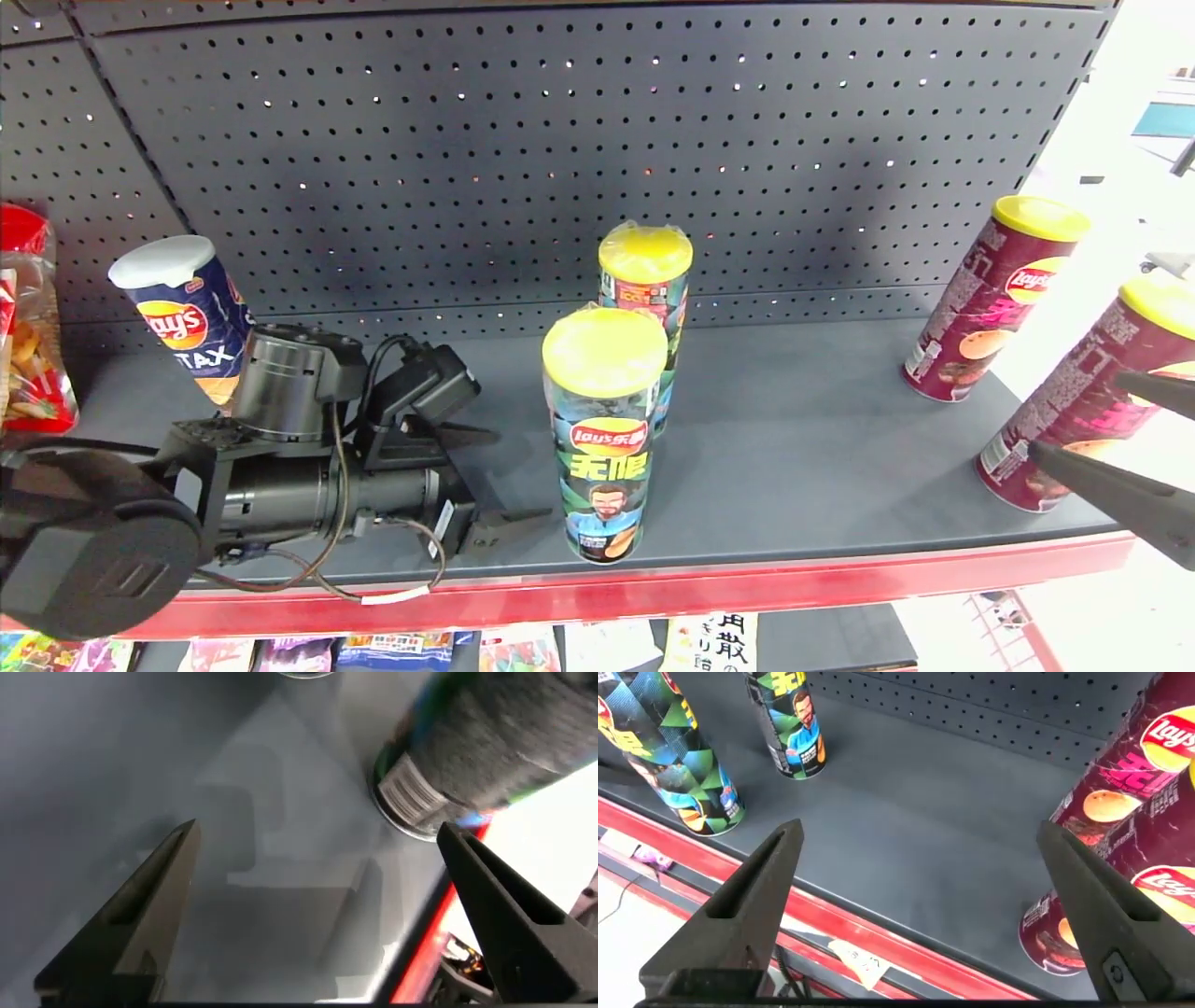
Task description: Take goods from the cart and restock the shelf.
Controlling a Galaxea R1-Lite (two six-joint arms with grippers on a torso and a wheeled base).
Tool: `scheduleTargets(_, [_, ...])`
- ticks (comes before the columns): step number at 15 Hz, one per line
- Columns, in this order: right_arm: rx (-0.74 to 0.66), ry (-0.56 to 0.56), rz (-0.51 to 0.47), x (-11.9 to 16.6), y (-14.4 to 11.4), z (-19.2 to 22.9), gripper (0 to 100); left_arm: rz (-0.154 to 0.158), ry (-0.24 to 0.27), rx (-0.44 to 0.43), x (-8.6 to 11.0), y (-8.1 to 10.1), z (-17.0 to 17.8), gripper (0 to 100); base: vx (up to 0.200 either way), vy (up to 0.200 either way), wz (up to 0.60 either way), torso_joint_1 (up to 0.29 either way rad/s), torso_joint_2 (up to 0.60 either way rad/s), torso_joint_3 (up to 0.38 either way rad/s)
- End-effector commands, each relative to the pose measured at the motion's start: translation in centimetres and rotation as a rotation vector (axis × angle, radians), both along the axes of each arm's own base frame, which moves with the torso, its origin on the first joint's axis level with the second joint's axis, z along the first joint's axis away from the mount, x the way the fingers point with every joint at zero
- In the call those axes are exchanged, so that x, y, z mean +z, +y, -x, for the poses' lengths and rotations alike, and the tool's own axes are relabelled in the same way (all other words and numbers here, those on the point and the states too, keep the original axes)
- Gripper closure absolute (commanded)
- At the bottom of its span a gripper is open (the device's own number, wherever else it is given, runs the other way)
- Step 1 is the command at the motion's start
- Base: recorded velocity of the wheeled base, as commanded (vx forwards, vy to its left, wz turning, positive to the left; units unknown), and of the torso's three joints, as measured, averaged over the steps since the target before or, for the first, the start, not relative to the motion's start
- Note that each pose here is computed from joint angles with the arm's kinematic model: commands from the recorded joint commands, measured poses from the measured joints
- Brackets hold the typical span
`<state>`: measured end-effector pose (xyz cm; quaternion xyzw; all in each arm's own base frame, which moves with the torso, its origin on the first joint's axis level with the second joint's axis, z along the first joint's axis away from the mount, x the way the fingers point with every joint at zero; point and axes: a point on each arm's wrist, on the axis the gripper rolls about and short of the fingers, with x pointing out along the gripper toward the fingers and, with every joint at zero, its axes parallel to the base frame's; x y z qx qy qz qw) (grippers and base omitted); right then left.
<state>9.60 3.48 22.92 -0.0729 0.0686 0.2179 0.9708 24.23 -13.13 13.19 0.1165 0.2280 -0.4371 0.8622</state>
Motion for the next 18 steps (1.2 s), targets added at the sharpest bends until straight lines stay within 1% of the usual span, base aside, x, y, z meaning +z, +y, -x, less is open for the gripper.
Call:
scheduleTargets(1, [0.0, 0.002, -0.002, 0.0, 0.0, -0.1, 0, -0.007, 0.015, -0.001, -0.5, -0.4, -0.8, 0, 0.0, 0.0, 0.0, 0.0, 0.0, 0.0])
scheduleTargets(5, [0.002, 0.003, -0.002, 0.1, 0.1, -0.2, 0, -0.005, 0.013, -0.011, -0.6, -1.0, -1.2, 0, 0.0, 0.0, 0.0, 0.0, 0.0, 0.0])
scheduleTargets(8, [0.005, 0.005, -0.001, 0.1, 0.1, -0.2, 0, -0.009, 0.018, -0.015, -0.8, -1.2, -1.4, 0, 0.0, 0.0, 0.0, 0.0, 0.0, 0.0])
scheduleTargets(18, [0.005, 0.008, 0.0, 0.1, 0.1, -0.3, 0, -0.006, 0.019, -0.029, -1.0, -2.0, -2.0, 0, 0.0, 0.0, 0.0, 0.0, 0.0, 0.0])
